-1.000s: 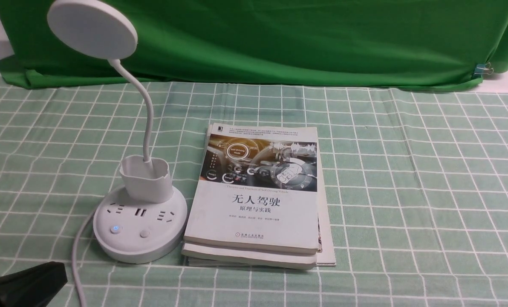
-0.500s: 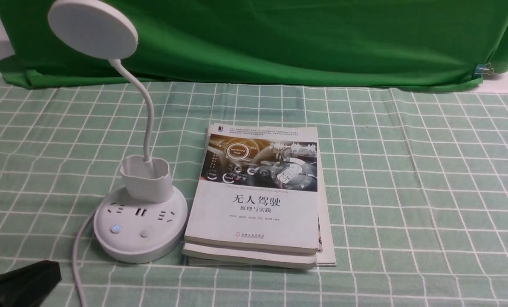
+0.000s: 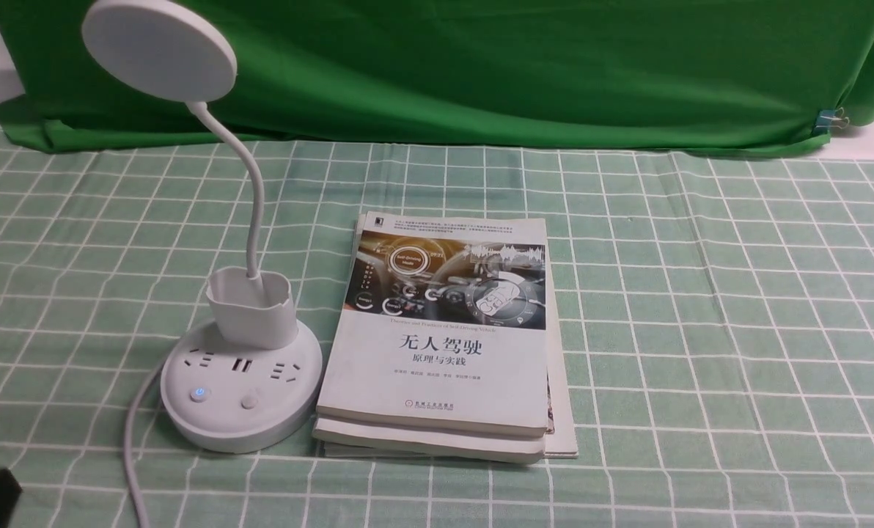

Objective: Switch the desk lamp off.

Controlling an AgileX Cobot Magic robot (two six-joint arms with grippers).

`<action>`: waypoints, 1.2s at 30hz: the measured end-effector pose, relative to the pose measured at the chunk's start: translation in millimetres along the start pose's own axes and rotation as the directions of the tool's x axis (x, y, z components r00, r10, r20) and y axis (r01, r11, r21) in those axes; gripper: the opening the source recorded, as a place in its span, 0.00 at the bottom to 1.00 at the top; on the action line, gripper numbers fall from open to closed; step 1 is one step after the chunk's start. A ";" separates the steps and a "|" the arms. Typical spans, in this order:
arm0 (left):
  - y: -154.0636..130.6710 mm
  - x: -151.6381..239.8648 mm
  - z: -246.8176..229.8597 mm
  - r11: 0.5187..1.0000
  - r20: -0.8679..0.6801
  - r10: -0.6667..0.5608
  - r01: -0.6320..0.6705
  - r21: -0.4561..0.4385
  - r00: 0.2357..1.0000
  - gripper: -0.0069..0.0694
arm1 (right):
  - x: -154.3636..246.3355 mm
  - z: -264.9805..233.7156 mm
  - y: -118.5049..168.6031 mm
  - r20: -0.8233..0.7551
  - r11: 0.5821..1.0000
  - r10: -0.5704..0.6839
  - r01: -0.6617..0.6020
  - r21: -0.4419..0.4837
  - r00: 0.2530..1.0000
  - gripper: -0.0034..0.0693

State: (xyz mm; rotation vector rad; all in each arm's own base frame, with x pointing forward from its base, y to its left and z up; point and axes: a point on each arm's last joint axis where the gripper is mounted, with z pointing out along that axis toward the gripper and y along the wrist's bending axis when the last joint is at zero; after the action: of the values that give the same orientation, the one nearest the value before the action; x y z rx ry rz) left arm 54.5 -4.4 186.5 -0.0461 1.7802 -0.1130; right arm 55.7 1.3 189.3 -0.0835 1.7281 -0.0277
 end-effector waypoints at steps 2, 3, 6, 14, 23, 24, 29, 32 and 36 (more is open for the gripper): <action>-0.2 1.5 0.3 1.000 -0.003 -0.015 0.015 0.003 1.000 0.09 | 0.0 0.0 0.0 0.000 1.000 0.000 0.000 0.000 1.000 0.38; -0.3 1.4 0.2 1.000 -0.002 -0.020 0.020 0.005 1.000 0.09 | 0.0 0.0 0.0 0.000 1.000 0.000 0.000 0.000 1.000 0.38; -0.6 1.8 0.2 1.000 -0.006 -0.030 0.030 0.008 1.000 0.09 | 0.0 0.0 0.0 0.000 1.000 0.000 0.000 0.000 1.000 0.38; -0.7 1.5 0.2 0.999 -0.002 -0.033 0.033 0.008 0.999 0.09 | 0.0 0.0 0.0 0.000 1.000 0.000 0.000 0.000 1.000 0.38; -0.7 1.5 0.2 0.999 -0.002 -0.033 0.033 0.008 0.999 0.09 | 0.0 0.0 0.0 0.000 1.000 0.000 0.000 0.000 1.000 0.38; -0.7 1.5 0.2 0.999 -0.002 -0.033 0.033 0.008 0.999 0.09 | 0.0 0.0 0.0 0.000 1.000 0.000 0.000 0.000 1.000 0.38; -0.7 1.5 0.2 0.999 -0.002 -0.033 0.033 0.008 0.999 0.09 | 0.0 0.0 0.0 0.000 1.000 0.000 0.000 0.000 1.000 0.38; -0.7 1.5 0.2 0.999 -0.002 -0.033 0.033 0.008 0.999 0.09 | 0.0 0.0 0.0 0.000 1.000 0.000 0.000 0.000 1.000 0.38; -0.7 1.5 0.2 0.999 -0.002 -0.033 0.033 0.008 0.999 0.09 | 0.0 0.0 0.0 0.000 1.000 0.000 0.000 0.000 1.000 0.38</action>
State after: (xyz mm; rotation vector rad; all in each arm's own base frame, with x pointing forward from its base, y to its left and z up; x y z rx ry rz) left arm 54.4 -5.2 185.1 -0.0694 1.7814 -0.1445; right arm 55.7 1.3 189.3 -0.0835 1.7281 -0.0277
